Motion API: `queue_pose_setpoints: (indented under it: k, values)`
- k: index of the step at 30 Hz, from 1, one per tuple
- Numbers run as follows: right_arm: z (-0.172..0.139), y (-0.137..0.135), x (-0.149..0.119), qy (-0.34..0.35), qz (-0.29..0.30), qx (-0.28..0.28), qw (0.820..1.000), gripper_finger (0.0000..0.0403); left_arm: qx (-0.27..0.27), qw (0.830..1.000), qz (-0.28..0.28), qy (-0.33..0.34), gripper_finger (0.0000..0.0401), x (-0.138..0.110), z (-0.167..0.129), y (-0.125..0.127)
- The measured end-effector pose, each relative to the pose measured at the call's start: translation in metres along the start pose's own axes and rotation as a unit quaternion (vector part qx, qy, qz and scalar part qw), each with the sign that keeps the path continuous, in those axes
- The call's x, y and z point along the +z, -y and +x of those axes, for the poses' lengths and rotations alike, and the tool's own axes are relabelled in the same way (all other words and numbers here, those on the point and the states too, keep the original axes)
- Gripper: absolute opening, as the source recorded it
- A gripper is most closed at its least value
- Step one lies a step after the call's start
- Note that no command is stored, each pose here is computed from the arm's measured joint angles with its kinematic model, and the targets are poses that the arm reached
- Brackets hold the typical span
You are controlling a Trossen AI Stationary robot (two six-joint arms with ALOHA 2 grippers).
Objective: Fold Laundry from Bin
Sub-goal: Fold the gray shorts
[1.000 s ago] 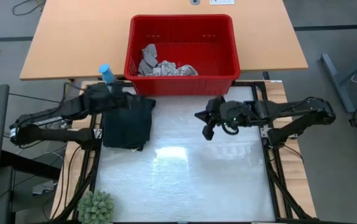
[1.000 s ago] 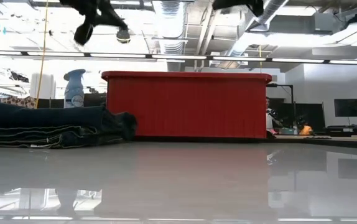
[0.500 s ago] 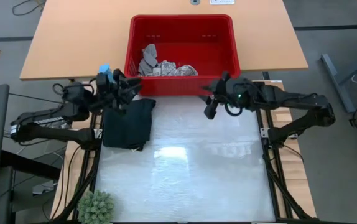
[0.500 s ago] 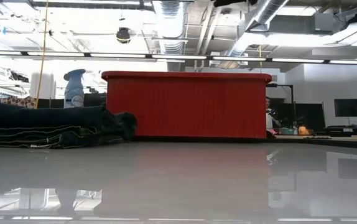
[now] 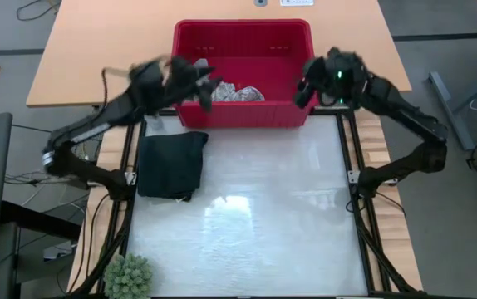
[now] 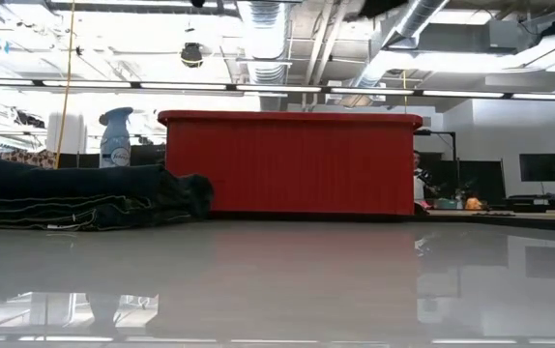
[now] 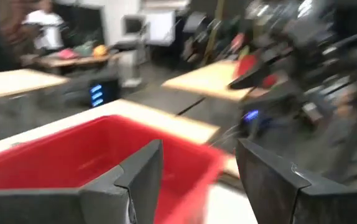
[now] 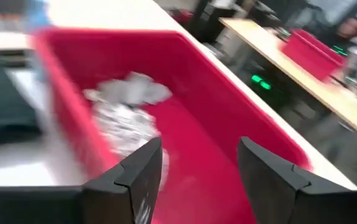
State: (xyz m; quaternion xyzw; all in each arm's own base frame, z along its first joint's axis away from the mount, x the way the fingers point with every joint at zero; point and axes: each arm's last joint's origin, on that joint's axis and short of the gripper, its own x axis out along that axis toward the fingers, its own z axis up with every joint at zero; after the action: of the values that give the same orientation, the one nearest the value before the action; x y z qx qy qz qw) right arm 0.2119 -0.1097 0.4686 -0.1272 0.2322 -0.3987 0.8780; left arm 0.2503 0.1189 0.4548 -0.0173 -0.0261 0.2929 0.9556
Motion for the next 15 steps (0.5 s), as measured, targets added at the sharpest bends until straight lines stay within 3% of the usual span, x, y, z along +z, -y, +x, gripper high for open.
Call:
queue_pose_setpoints:
  k: [3, 8, 11, 15]
  values:
    - [0.011, 0.023, -0.009, -0.023, -0.005, -0.023, 0.999, 0.0227, 0.043, 0.997, 0.028, -0.056, 0.0194, 0.016, 0.033, -0.02]
    - [0.021, 0.054, -0.023, -0.027, 0.022, 0.018, 0.999, 0.0226, 0.111, 0.982, 0.033, -0.147, 0.0194, 0.024, 0.09, -0.059]
    - [0.025, 0.067, -0.029, -0.024, 0.037, 0.039, 0.998, 0.0226, 0.191, 0.964, 0.042, -0.178, 0.0194, 0.028, 0.111, -0.085]
    - [0.026, 0.078, -0.034, -0.018, 0.052, 0.06, 0.997, 0.0226, 0.258, 0.945, 0.028, -0.197, 0.0194, -0.005, 0.131, -0.123]
